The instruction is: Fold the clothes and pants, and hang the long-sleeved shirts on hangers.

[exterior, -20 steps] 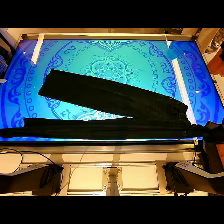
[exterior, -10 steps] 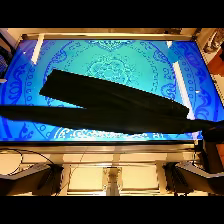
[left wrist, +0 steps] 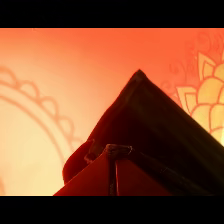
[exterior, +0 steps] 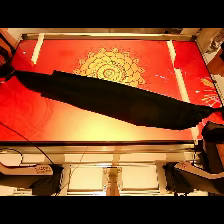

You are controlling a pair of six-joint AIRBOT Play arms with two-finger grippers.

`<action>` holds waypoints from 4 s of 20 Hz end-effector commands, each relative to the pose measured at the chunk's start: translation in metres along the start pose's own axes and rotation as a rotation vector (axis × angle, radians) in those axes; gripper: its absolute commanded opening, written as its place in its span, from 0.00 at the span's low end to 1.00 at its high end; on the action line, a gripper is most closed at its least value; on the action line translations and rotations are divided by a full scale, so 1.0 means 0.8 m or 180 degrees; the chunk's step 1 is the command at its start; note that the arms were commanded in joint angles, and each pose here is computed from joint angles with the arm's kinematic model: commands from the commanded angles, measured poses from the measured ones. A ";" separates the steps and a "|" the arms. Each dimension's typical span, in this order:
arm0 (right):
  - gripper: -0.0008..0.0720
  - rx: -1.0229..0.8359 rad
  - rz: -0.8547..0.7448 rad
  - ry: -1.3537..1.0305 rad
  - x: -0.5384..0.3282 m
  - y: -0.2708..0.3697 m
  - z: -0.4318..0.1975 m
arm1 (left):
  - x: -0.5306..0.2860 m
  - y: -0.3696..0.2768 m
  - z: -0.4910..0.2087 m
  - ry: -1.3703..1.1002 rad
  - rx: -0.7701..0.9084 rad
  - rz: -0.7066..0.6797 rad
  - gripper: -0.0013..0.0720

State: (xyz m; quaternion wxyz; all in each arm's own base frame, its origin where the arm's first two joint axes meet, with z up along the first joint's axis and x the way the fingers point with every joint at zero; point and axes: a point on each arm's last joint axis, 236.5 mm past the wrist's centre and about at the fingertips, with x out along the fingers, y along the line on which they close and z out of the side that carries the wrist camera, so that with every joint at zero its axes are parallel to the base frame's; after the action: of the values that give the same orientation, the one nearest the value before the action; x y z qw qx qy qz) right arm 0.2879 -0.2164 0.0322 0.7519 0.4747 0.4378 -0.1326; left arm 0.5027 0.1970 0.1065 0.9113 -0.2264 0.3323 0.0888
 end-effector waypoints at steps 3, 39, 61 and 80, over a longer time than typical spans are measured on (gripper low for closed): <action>0.04 0.0146 -0.0192 -0.0143 0.059 0.011 0.029 | 0.064 -0.008 -0.008 0.0089 -0.0487 0.0045 0.05; 0.04 -0.0090 -0.0714 -0.0287 0.074 0.002 0.121 | 0.080 -0.037 -0.006 0.0532 -0.0908 0.0030 0.05; 0.72 -0.0128 -0.0613 -0.0573 0.173 0.035 0.147 | 0.188 -0.080 -0.031 0.0306 -0.0831 -0.0131 0.46; 0.95 -0.1252 -0.0599 0.0286 0.010 0.148 0.058 | 0.085 0.022 -0.121 0.1716 -0.0131 -0.0058 0.82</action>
State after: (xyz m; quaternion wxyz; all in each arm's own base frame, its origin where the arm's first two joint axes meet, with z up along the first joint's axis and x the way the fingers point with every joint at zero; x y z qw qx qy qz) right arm 0.4174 -0.2229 0.1061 0.8243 0.2896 0.4679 -0.1330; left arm 0.5209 0.1709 0.0088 0.8137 -0.2780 0.5074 0.0569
